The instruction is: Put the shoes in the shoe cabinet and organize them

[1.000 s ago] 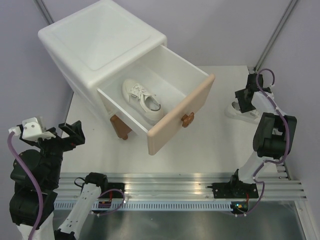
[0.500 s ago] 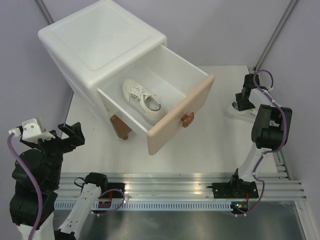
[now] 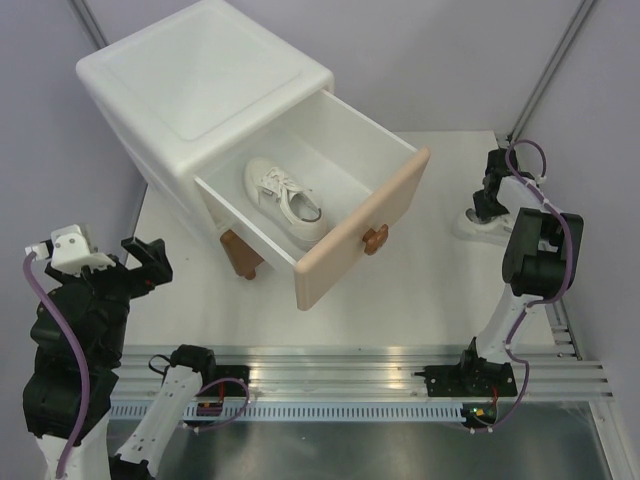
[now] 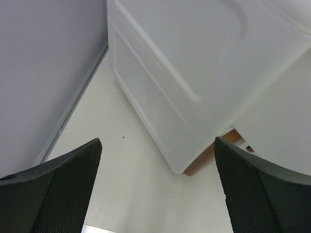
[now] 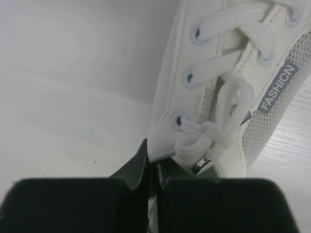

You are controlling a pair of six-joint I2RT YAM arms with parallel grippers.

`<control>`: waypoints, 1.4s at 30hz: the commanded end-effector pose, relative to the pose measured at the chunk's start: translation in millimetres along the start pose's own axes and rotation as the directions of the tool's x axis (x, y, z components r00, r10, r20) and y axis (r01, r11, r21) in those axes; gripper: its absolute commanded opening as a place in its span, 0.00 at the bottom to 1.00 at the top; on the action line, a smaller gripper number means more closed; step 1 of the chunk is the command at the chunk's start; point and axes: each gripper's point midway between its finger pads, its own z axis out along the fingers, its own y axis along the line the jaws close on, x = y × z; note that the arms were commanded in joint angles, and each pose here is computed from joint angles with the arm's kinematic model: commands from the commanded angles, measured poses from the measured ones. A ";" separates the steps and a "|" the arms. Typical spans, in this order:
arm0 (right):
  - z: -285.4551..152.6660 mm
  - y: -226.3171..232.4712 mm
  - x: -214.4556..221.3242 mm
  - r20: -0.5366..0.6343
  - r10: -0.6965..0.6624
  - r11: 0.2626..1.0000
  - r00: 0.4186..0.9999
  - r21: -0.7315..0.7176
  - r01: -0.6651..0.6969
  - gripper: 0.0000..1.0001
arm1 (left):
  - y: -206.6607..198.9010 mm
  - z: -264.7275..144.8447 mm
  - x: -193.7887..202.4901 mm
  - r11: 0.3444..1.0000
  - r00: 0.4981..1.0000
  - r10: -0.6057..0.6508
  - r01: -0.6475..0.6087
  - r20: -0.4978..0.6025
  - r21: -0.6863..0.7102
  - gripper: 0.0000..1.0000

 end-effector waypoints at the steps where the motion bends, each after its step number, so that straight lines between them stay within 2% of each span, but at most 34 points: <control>1: -15.4 -2.8 -19.1 0.077 -0.034 0.999 0.996 0.005 0.034 0.01 | -0.5 3.4 -14.4 1.000 0.999 0.018 -0.018 0.038 -0.008 1.00; 9: -89.3 31.4 -43.1 0.176 -0.194 0.962 0.965 -0.160 0.223 0.01 | -9.6 11.6 -19.7 0.999 0.999 0.035 -0.036 0.037 0.021 1.00; 16: -142.0 47.0 -49.3 0.241 -0.329 0.874 0.913 -0.288 0.391 0.01 | -14.4 16.1 -25.8 0.998 0.998 0.046 -0.048 0.053 0.036 1.00; 19: -171.9 59.3 -54.9 0.299 -0.409 0.803 0.862 -0.330 0.495 0.00 | -15.5 16.3 -26.3 0.998 0.998 0.044 -0.046 0.054 0.040 1.00; 20: -186.1 65.0 -60.7 0.337 -0.448 0.766 0.828 -0.334 0.550 0.00 | -16.0 15.7 -27.6 0.998 0.998 0.041 -0.043 0.058 0.043 1.00; 24: -233.1 80.1 -68.5 0.427 -0.494 0.665 0.758 -0.376 0.645 0.00 | -18.1 16.7 -27.7 0.998 0.998 0.035 -0.038 0.055 0.051 1.00; 29: -296.3 99.7 -75.8 0.533 -0.486 0.532 0.693 -0.449 0.718 0.01 | -18.6 15.8 -26.6 0.998 0.998 0.035 -0.038 0.054 0.057 1.00; 33: -340.1 108.7 -84.7 0.614 -0.451 0.463 0.648 -0.459 0.758 0.01 | -19.7 16.8 -28.8 0.998 0.998 0.029 -0.032 0.058 0.058 1.00; 37: -383.0 118.6 -83.7 0.695 -0.429 0.354 0.577 -0.458 0.815 0.00 | -23.4 18.3 -31.2 0.997 0.998 0.018 -0.022 0.059 0.070 1.00; 40: -426.7 126.7 -79.6 0.761 -0.350 0.265 0.546 -0.478 0.837 0.01 | -25.6 21.3 -30.5 0.997 0.998 0.012 -0.016 0.054 0.074 1.00; 42: -448.0 127.5 -79.2 0.787 -0.312 0.246 0.533 -0.475 0.845 0.00 | -27.3 22.0 -31.5 0.997 0.999 0.010 -0.014 0.054 0.080 1.00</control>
